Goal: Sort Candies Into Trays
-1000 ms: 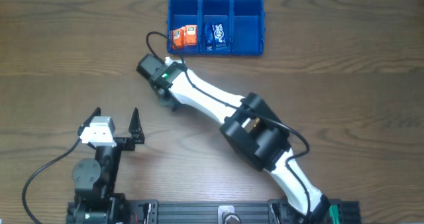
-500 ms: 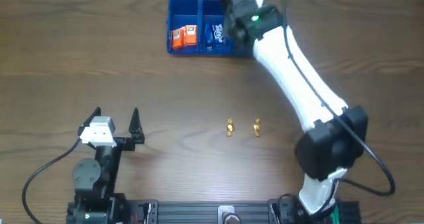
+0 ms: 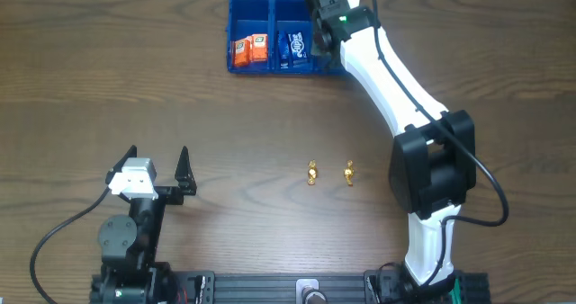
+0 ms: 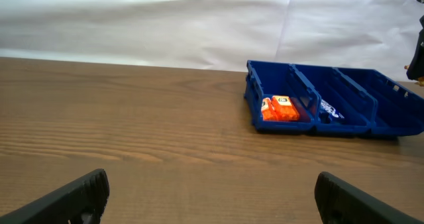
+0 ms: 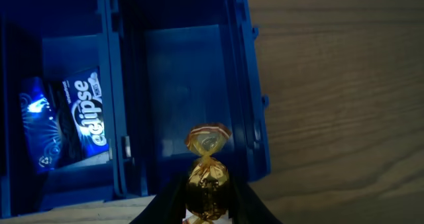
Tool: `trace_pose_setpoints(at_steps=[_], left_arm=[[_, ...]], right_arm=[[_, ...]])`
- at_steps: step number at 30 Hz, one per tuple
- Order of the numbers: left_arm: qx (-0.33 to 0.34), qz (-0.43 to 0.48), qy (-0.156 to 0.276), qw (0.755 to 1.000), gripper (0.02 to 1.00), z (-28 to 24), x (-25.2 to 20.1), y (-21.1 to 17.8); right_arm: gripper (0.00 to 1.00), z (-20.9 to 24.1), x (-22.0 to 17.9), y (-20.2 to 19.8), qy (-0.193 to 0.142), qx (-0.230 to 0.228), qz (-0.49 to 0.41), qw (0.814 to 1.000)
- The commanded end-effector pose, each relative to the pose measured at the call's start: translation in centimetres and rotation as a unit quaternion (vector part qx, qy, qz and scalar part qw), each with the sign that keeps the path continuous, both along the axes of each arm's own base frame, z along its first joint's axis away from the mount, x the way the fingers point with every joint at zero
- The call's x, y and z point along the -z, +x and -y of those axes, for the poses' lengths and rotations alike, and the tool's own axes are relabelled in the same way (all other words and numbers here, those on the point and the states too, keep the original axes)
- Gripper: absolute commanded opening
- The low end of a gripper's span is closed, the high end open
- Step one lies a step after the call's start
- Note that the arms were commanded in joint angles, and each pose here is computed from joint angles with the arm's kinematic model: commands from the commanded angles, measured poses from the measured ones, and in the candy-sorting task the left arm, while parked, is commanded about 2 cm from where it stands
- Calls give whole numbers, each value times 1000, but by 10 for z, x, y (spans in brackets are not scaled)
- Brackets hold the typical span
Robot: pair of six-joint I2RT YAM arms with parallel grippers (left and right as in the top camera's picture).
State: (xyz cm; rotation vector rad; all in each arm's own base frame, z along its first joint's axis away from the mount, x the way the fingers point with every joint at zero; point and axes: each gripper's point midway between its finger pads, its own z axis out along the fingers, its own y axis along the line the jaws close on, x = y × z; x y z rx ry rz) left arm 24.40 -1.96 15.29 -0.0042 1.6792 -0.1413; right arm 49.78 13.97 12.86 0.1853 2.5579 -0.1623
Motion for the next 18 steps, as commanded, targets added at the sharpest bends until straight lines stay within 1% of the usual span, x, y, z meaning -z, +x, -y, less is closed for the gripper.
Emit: trace_pose_setpoints(at_steps=[1,3,5,8,10,14,16,18], left_arm=[[5,-24,2,1000,998,1,16,-1],[5,-24,2,1000,998,1,16,-1],[5,-24,2,1000,998,1,16,-1],[5,-24,2,1000,998,1,16,-1],[5,-24,2,1000,998,1,16,-1],[5,-24,2,1000,998,1,16,-1],[5,-24,2,1000,998,1,16,-1],[5,-24,2,1000,998,1,16,-1]], right_arm=[[400,4,7,6,17,-4,-4,1000],[439,1,7,6,23,-8,-5,1000],[465,-5,10,2,33,-28,-18,999],[507,-12,12,-10,27,-38,-30,998],[509,-21,9,-23,30,-49,-29,998],[524,-49,8,-73,67,-97,-37,992],[524,-60,15,-111,85,-105,-50,990],[527,-66,27,-146,88,-106,-71,988]])
